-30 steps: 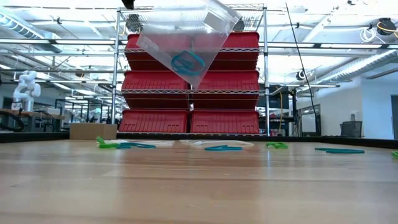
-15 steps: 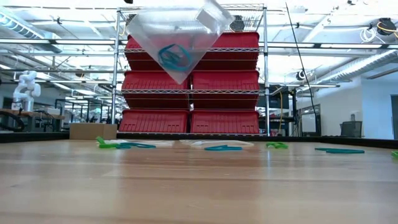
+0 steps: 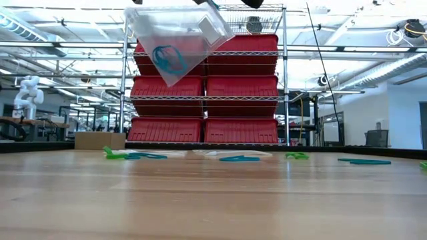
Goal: Sort rubber bands
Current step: Put the blue rubber band into the transparent zip bag, then close the transparent zip bag
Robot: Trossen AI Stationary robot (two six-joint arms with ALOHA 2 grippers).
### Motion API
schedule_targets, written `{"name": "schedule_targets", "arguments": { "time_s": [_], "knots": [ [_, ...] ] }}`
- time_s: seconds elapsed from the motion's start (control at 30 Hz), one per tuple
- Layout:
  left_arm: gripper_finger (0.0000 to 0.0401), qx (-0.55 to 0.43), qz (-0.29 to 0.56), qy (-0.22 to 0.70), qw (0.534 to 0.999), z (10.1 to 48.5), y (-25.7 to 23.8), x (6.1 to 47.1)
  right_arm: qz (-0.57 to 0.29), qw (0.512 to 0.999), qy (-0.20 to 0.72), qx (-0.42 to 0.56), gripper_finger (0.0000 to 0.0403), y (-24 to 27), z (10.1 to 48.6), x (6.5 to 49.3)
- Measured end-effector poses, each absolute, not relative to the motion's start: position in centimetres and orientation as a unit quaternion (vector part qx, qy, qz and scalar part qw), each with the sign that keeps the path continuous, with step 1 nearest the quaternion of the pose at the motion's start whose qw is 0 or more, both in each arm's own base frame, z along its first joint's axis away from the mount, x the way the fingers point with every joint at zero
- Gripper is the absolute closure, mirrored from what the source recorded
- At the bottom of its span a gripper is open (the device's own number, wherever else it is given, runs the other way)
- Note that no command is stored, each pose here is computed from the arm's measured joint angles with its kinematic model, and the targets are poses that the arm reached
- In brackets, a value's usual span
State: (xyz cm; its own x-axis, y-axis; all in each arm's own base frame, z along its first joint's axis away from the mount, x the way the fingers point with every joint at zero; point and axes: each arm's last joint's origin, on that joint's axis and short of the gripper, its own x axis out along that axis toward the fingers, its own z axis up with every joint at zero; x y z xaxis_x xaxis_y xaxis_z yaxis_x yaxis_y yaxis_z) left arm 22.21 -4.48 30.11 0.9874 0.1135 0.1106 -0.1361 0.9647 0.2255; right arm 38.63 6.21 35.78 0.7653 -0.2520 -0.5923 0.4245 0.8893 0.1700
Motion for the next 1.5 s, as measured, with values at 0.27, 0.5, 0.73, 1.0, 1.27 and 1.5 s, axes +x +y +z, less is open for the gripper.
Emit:
{"name": "schedule_targets", "arguments": {
  "time_s": [0.27,0.5,0.73,1.0,1.27,1.5],
  "knots": [
    [0.0401,0.107,0.061,-0.034,0.992,29.4,-4.6,22.8,-0.171,0.929,0.291,0.151,0.0256,6.4,35.8,38.7],
    [0.0401,0.097,0.075,-0.022,0.992,28.6,-4.8,23.7,-0.125,0.927,0.314,0.164,0.0239,6.9,35.7,38.6],
    [0.0401,0.094,0.075,-0.031,0.992,28.7,-4.8,23.8,-0.119,0.923,0.345,0.121,0.0249,6.8,35.3,38.1],
    [0.0401,0.094,0.075,-0.03,0.992,28.6,-4.8,23.8,-0.103,0.914,0.389,0.055,0.0239,6.8,34.8,37.5],
    [0.0401,0.085,0.072,-0.024,0.994,28.5,-4.8,23.9,-0.095,0.905,0.412,0.052,0.019,6.8,34.5,37.1],
    [0.0401,0.074,0.062,-0.019,0.995,28.3,-4.9,24.0,-0.058,0.893,0.436,0.098,0.0159,6.8,35.2,36.7]
  ]
}}
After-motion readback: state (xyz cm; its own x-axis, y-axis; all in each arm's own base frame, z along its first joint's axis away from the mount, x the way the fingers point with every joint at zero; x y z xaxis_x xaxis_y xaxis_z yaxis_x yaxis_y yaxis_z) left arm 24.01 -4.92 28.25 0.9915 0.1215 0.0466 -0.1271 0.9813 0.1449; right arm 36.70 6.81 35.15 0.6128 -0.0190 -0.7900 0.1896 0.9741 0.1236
